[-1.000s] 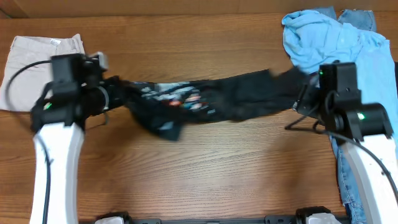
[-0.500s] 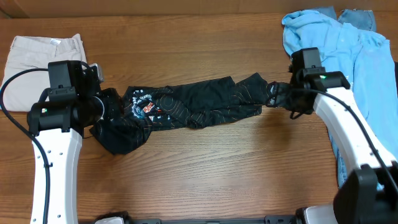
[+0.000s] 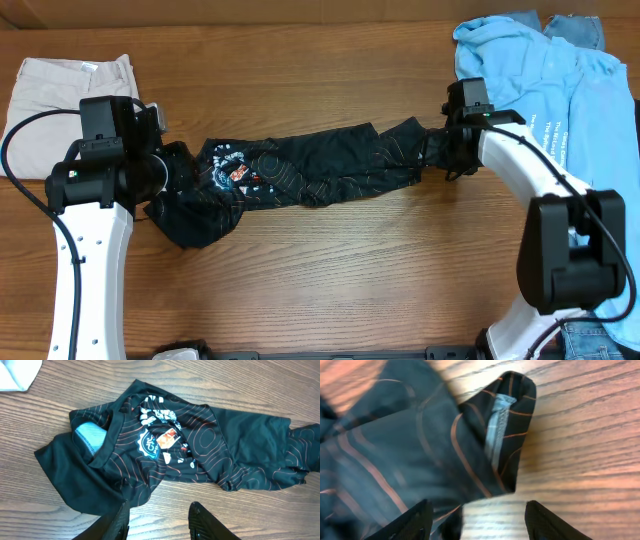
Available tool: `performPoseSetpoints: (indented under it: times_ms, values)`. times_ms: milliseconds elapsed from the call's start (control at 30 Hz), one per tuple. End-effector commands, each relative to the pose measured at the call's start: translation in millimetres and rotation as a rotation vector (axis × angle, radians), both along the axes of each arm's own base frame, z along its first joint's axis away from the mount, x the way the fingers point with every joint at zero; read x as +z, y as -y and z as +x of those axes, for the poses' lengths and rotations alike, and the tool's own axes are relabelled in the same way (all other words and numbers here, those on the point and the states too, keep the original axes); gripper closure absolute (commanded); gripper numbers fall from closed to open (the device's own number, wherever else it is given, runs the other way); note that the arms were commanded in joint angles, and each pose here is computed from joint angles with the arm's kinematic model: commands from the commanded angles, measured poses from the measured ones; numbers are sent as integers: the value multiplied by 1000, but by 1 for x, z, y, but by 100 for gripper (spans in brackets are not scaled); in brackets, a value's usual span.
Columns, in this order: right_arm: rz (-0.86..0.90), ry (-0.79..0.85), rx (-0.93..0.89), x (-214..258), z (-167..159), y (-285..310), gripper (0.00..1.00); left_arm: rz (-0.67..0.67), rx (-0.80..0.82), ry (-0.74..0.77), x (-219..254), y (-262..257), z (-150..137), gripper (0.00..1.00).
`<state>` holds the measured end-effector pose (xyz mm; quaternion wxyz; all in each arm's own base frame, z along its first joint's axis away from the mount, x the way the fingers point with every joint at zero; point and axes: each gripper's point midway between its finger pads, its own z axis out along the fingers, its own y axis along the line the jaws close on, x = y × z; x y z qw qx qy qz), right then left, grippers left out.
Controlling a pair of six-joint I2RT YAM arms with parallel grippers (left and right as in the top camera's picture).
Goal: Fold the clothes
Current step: 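Grasp the jersey's left end with the left gripper, stretching it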
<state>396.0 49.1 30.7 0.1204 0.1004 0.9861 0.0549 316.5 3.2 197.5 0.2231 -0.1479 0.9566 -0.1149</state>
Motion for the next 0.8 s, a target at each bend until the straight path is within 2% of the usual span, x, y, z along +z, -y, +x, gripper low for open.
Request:
performPoseSetpoints:
  times_ms: [0, 200, 267, 333, 400, 433, 600, 667, 767]
  values:
    - [-45, 3, -16, -8, 8, 9, 37, 13, -7, -7, -2, -1, 1, 58]
    - [-37, -9, -12, -25, 12, 7, 38, 13, -8, -8, -2, -1, 1, 58]
    - [-35, -11, -12, -27, 12, 7, 43, 13, -7, -7, -2, -1, 1, 57]
    - [-24, -9, -6, -27, 13, 5, 57, 13, -7, -7, -2, -1, 1, 57]
    - [-20, -8, -5, -27, 13, 4, 87, 13, -7, -7, -2, -1, 1, 58]
    - [-19, -7, -5, -27, 13, 4, 96, 13, -8, -7, -2, -1, 1, 58]
    - [-21, 10, -1, -1, 14, 4, 96, 14, -7, -5, -2, -1, 1, 58]
    - [-20, 55, 12, 29, 21, 3, 96, 14, -7, 2, -1, -2, 3, 57]
    - [-10, 175, 18, 101, 33, 1, 96, 15, -8, 16, 0, -2, 6, 58]
